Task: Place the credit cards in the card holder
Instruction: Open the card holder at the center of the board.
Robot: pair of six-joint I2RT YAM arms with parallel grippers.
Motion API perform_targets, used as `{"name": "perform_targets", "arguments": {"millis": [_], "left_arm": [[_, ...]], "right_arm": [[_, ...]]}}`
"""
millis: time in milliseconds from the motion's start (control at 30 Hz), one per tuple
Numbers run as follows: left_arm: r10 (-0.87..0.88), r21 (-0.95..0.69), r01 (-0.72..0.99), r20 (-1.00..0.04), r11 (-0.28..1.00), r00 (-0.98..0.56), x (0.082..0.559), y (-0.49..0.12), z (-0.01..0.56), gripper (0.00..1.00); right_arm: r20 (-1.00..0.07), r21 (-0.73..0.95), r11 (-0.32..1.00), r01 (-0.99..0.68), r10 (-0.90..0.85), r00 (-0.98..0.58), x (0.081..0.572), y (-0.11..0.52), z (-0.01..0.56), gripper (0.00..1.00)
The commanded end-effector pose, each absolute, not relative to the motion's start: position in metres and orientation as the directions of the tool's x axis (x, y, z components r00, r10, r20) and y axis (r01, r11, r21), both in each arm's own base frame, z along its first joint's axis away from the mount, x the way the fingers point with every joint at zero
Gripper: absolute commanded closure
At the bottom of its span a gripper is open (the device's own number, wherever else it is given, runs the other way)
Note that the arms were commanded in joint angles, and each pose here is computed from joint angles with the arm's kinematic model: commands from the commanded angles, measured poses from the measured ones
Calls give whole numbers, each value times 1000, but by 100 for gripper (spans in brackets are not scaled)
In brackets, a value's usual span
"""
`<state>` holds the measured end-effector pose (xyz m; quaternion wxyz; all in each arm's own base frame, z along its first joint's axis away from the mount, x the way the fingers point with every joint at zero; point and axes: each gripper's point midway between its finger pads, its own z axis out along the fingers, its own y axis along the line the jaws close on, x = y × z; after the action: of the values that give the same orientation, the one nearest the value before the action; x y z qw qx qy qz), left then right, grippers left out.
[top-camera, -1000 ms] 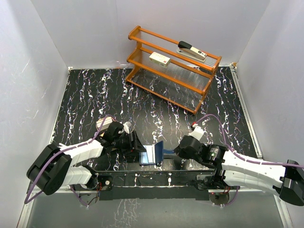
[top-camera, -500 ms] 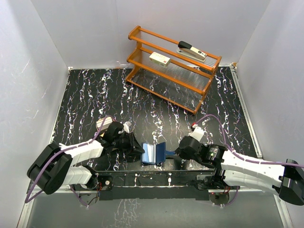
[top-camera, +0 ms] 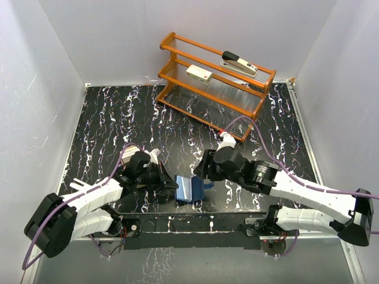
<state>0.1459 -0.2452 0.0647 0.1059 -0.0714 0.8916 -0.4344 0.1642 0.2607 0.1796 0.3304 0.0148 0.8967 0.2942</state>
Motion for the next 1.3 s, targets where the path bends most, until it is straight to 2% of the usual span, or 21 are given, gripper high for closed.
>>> {"name": "perform_targets", "arguments": {"millis": [0,267,567,700,767,800,867,1267], "left_arm": [[-231,-783,-24,-153,621,-961,147,-242,70,100],[-253,-787,-44,-145,616,-957,144,-238,71,100],[-278,-786,-88,-110,612,-954,137,-234,63,100],[-282,-787,-89,-111,611,-953,135,-232,64,90],[-281,-787,-86,-114,611,-953,134,-231,65,88],[-281,-788,-86,-114,610,-953,134,-231,65,89],[-279,-795,-80,-114,602,-954,133,-232,67,100],[-286,-803,-91,-101,589,-953,129,-231,63,100]], "right_arm": [[-601,578,729,-367,76,-796,155,305,195,49],[-538,629,652,-424,-29,-843,139,342,159,29],[-490,588,689,-423,-112,-864,139,352,112,31],[-479,580,704,-411,-113,-870,139,350,98,31],[-483,566,716,-408,-113,-868,139,345,88,31],[-480,561,722,-405,-115,-870,138,342,82,31],[-469,572,715,-402,-117,-875,134,341,76,31],[-442,632,678,-376,-84,-893,127,345,74,26]]}}
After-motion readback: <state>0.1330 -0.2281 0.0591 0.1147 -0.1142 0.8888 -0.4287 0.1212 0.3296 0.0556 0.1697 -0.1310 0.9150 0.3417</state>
